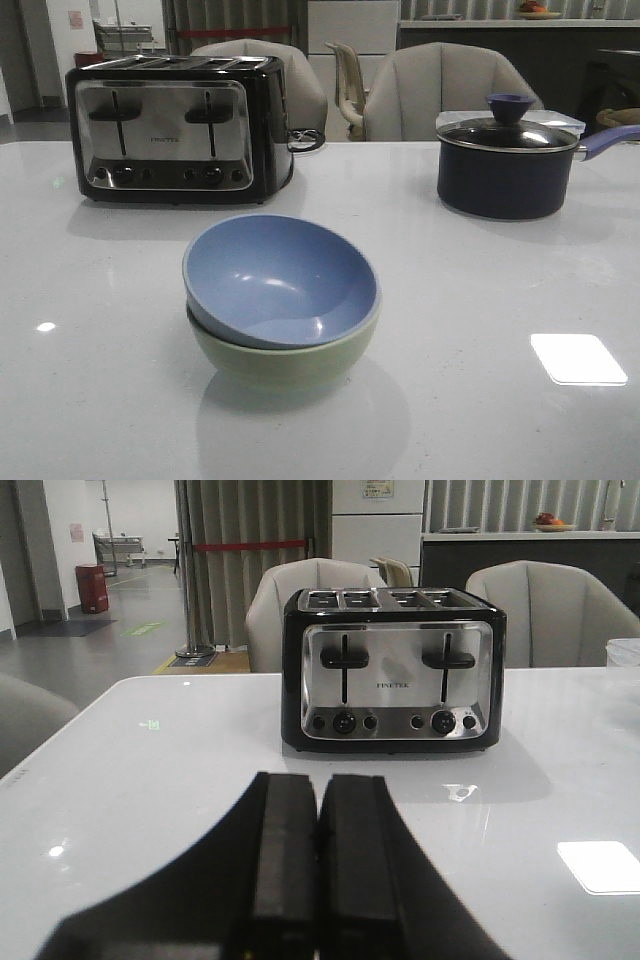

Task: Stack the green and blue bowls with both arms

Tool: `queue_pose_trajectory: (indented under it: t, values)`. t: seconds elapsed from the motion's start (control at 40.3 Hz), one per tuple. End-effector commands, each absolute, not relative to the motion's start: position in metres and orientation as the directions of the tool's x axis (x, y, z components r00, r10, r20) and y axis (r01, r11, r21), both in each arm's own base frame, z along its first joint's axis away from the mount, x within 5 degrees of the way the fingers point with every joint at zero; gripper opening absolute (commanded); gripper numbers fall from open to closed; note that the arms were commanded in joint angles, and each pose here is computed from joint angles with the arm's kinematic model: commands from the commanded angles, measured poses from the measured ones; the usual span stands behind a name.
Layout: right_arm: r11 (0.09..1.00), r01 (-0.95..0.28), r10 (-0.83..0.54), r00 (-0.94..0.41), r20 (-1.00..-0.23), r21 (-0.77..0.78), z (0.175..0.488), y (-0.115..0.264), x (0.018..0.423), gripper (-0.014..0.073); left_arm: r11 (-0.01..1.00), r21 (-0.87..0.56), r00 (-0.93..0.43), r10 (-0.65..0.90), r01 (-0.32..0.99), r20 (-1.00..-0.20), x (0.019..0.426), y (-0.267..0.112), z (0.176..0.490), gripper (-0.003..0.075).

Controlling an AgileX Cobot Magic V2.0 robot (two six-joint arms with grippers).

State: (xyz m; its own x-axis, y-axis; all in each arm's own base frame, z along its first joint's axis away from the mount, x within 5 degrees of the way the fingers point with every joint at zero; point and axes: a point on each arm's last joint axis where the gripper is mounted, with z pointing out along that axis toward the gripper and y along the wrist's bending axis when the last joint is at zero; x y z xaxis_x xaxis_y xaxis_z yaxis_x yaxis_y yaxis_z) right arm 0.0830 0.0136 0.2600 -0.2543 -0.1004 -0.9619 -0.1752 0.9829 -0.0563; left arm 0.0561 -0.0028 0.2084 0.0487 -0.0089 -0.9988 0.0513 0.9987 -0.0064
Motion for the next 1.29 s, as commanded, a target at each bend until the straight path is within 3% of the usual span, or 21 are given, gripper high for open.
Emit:
queue_pose_trajectory:
  t: [0.0,0.347,0.769,1.265]
  values:
    - [0.993,-0.087,-0.080,-0.019,-0.997,-0.078,0.262,0.006,0.071,0.0034,0.998,-0.013,0.138,-0.022,0.061,-0.990,0.055,-0.003,0.211,0.0101]
    - [0.999,-0.039,-0.022,0.075,-0.997,-0.025,0.204,0.002,0.055,0.0034,0.998,-0.013,0.138,-0.022,0.061,-0.990,0.055,-0.003,0.211,0.0101]
    - [0.997,-0.047,0.063,0.134,-0.989,0.058,0.210,0.002,0.054,0.0034,0.998,-0.013,0.138,-0.022,0.061,-0.990,0.055,-0.003,0.211,0.0101]
    - [0.997,-0.047,0.063,0.133,-0.989,0.058,0.210,0.002,0.054,0.0034,0.998,-0.013,0.138,-0.022,0.061,-0.990,0.055,-0.003,0.211,0.0101]
